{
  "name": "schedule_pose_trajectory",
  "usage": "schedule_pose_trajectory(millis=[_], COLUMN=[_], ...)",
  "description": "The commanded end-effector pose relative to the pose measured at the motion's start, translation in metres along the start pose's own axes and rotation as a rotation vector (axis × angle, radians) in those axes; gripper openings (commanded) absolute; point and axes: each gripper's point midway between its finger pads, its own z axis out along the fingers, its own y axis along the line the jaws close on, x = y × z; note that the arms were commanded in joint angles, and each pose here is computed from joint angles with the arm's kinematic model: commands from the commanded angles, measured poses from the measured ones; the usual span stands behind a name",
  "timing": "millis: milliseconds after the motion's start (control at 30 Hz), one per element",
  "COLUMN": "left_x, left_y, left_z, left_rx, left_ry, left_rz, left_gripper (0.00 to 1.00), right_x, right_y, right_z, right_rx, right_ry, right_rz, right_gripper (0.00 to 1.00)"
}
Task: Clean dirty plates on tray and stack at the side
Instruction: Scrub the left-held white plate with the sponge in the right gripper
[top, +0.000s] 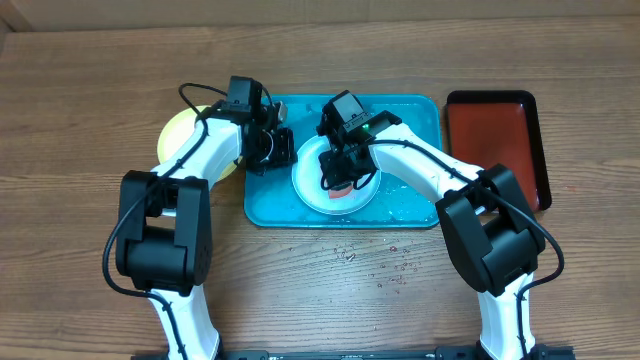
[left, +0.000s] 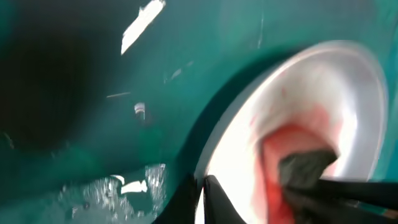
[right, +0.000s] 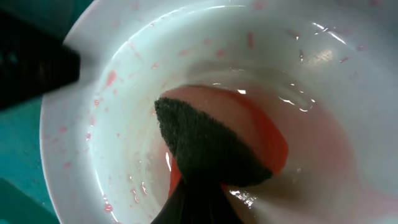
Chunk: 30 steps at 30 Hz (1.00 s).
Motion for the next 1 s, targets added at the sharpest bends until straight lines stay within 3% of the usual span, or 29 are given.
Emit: schedule_pose_trajectory(millis=[0, 67, 133, 200, 267, 567, 767, 967], left_x=[0.017, 0.021, 0.020, 0.016, 0.013, 0.010, 0.010, 0.009], left_y=[-0.011, -0.017, -0.006, 0.001, 0.001, -0.005, -0.005, -0.005], left_z=[0.009, 0.013, 0.014, 0.015, 0.015, 0.015, 0.015, 0.015], left_rx=[-0.011, -0.020, -0.103, -0.154, -0.151, -0.123, -0.117, -0.117], left_ry=[0.049, 0.059, 0.048, 0.030, 0.020, 0.001, 0.002, 0.001], left_rz=[0.108, 0.169, 0.182, 0.190, 0.192, 0.143, 0.133, 0.133], left_gripper=[0.17, 0.24, 0.23, 0.19, 0.06, 0.04, 0.04, 0.04], right_x=[-0.002, -0.001, 0.000, 0.001, 0.002, -0.001, -0.030, -0.051], right_y=[-0.004, -0.006, -0.006, -0.005, -0.002, 0.045, 0.010, -0.053], right_z=[0.004, 0.004, 0.004, 0.004, 0.004, 0.000, 0.002, -0.007], right_rx=[-0.024, -0.022, -0.023, -0.027, -0.045, -0.257, -0.109, 0.140], right_ry=[0.006, 0.012, 0.016, 0.019, 0.025, 0.039, -0.090, -0.245], right_rz=[0.079, 0.084, 0.085, 0.085, 0.086, 0.155, 0.391, 0.467], right_gripper=[0.04, 0.04, 0.04, 0.04, 0.04, 0.04, 0.04, 0.04])
